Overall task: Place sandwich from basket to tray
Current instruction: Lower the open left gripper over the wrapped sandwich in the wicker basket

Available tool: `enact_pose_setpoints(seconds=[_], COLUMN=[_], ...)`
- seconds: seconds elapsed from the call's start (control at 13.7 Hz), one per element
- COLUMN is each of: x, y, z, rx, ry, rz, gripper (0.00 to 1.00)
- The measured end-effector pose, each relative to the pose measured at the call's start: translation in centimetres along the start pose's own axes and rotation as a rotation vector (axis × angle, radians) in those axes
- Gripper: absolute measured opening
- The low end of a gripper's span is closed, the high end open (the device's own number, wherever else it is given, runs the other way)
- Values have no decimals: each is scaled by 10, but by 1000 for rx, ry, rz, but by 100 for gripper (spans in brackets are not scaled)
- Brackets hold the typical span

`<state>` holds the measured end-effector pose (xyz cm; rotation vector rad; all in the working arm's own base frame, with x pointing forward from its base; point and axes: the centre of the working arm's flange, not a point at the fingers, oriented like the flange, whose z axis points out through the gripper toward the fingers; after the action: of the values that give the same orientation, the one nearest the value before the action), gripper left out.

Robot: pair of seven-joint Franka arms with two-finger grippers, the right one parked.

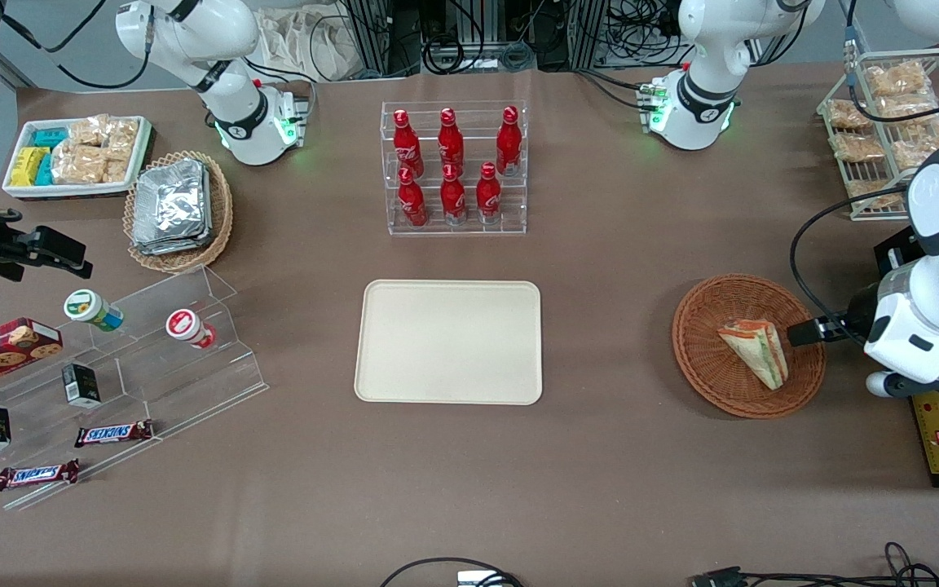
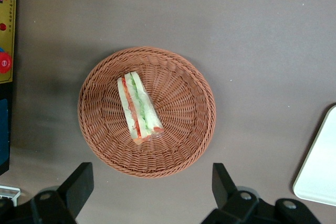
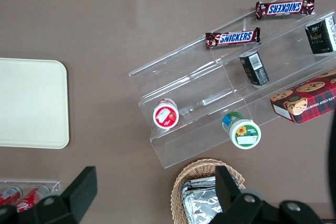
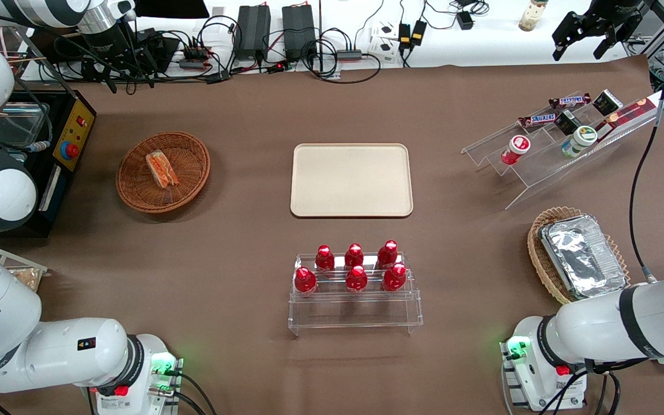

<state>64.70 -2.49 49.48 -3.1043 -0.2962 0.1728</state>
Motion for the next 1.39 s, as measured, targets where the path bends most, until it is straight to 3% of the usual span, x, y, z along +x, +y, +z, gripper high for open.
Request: enact_pose_setpoints(seconds=[0.22, 0.37, 0.66, 1.02, 1.39], x=[1, 8, 31, 23, 6], y=[-1, -11, -31, -46, -44], z=[2, 14, 80, 166, 217], rx=[1, 24, 60, 59, 47], ry=[-3, -14, -8, -10, -5], rz=[-2, -23, -266, -397, -421], gripper=[100, 100, 100, 100, 100])
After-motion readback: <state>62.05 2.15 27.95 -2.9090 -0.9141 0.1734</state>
